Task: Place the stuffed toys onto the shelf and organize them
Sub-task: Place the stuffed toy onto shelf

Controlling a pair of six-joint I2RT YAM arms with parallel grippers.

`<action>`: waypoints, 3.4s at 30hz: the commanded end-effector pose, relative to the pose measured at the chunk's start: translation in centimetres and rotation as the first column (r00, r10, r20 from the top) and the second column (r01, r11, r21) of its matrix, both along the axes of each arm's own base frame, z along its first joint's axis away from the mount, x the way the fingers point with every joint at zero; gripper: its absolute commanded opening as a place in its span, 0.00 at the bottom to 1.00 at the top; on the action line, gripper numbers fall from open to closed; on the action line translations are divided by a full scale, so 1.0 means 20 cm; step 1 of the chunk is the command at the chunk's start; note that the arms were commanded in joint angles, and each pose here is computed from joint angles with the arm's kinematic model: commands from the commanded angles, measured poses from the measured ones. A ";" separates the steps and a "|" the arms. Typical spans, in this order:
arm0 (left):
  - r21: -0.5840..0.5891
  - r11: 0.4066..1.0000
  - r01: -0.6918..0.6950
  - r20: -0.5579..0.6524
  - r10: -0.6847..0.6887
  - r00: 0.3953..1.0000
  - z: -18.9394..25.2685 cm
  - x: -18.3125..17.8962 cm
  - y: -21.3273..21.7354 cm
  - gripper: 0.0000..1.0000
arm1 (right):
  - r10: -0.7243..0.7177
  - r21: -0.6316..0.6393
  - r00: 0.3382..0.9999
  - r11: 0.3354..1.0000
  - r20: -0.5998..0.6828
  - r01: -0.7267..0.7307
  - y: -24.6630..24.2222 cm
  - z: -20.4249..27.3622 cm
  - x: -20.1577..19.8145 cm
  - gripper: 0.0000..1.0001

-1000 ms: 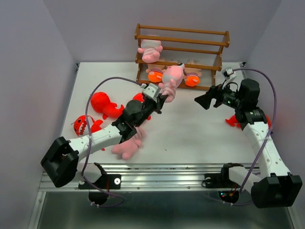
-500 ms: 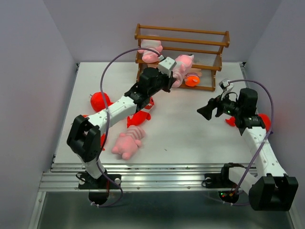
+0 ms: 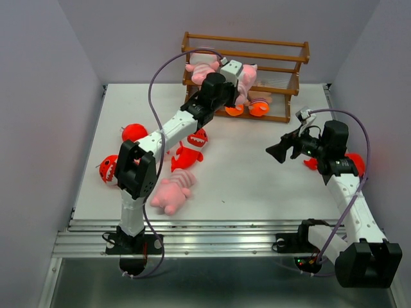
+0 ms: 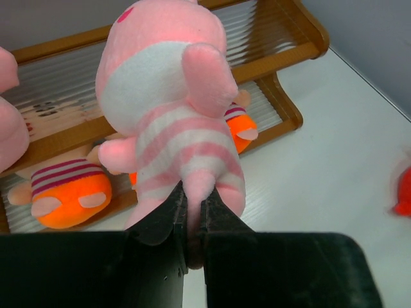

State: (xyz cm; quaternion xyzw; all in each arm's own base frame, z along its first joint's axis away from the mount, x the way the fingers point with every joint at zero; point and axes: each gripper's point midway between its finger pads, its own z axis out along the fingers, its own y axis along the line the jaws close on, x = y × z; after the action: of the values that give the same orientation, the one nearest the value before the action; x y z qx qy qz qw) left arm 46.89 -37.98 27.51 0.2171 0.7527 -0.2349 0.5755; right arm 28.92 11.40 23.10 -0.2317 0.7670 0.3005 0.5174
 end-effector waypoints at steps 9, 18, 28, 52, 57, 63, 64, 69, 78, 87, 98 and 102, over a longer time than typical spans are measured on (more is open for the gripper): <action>-0.090 0.984 -0.152 0.074 0.159 0.985 0.21 0.27 0.05 0.00 | 0.004 -0.011 0.997 1.000 0.072 -0.003 0.00 0.05 0.01 1.00; -0.102 0.977 -0.189 0.112 0.200 0.973 0.23 0.39 0.04 0.00 | 0.010 -0.007 0.998 1.000 0.065 -0.010 0.00 0.04 0.01 1.00; -0.126 0.967 -0.222 0.146 0.240 0.960 0.26 0.52 0.06 0.00 | 0.010 -0.010 0.997 1.000 0.071 -0.009 0.00 0.05 0.01 1.00; -0.138 0.944 -0.300 0.156 0.320 0.935 0.19 0.66 0.11 0.04 | 0.003 -0.019 0.997 1.000 0.074 -0.001 -0.01 0.04 0.02 1.00; -0.145 0.945 -0.294 0.152 0.315 0.937 0.18 0.67 0.10 0.15 | 0.002 -0.021 0.997 1.000 0.075 0.000 -0.01 0.04 0.02 1.00; -0.146 0.945 -0.292 0.149 0.313 0.938 0.19 0.66 0.10 0.48 | -0.002 -0.024 0.997 1.000 0.076 0.004 -0.01 0.04 0.02 1.00; -0.148 0.946 -0.289 0.150 0.310 0.939 0.20 0.66 0.09 0.52 | -0.002 -0.024 0.997 1.000 0.077 0.004 -0.01 0.04 0.02 1.00; -0.165 0.947 -0.276 0.152 0.301 0.941 0.24 0.64 0.09 0.61 | -0.006 -0.026 0.997 1.000 0.075 0.008 -0.02 0.03 0.03 1.00; -0.204 0.953 -0.225 0.150 0.257 0.955 0.32 0.59 0.06 0.74 | -0.010 -0.032 0.997 0.999 0.075 0.012 -0.02 0.03 0.03 1.00; -0.250 0.953 -0.169 0.161 0.213 0.964 0.46 0.51 0.06 0.88 | -0.011 -0.036 0.997 0.999 0.074 0.014 -0.02 0.02 0.04 1.00; -0.291 0.951 -0.105 0.173 0.160 0.972 0.61 0.39 0.07 0.91 | -0.012 -0.042 0.997 0.999 0.070 0.015 -0.03 0.00 0.04 1.00; -0.296 0.953 -0.058 0.176 0.114 0.978 0.66 0.32 0.06 0.91 | -0.012 -0.044 0.997 0.999 0.075 0.015 -0.03 0.01 0.04 1.00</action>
State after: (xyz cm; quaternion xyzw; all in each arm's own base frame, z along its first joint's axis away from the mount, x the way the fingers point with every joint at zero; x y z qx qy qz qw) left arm 55.71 -37.63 34.18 0.1165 0.7059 -0.2593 0.6488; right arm 29.18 11.07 22.85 -0.2384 0.7673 0.2859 0.5222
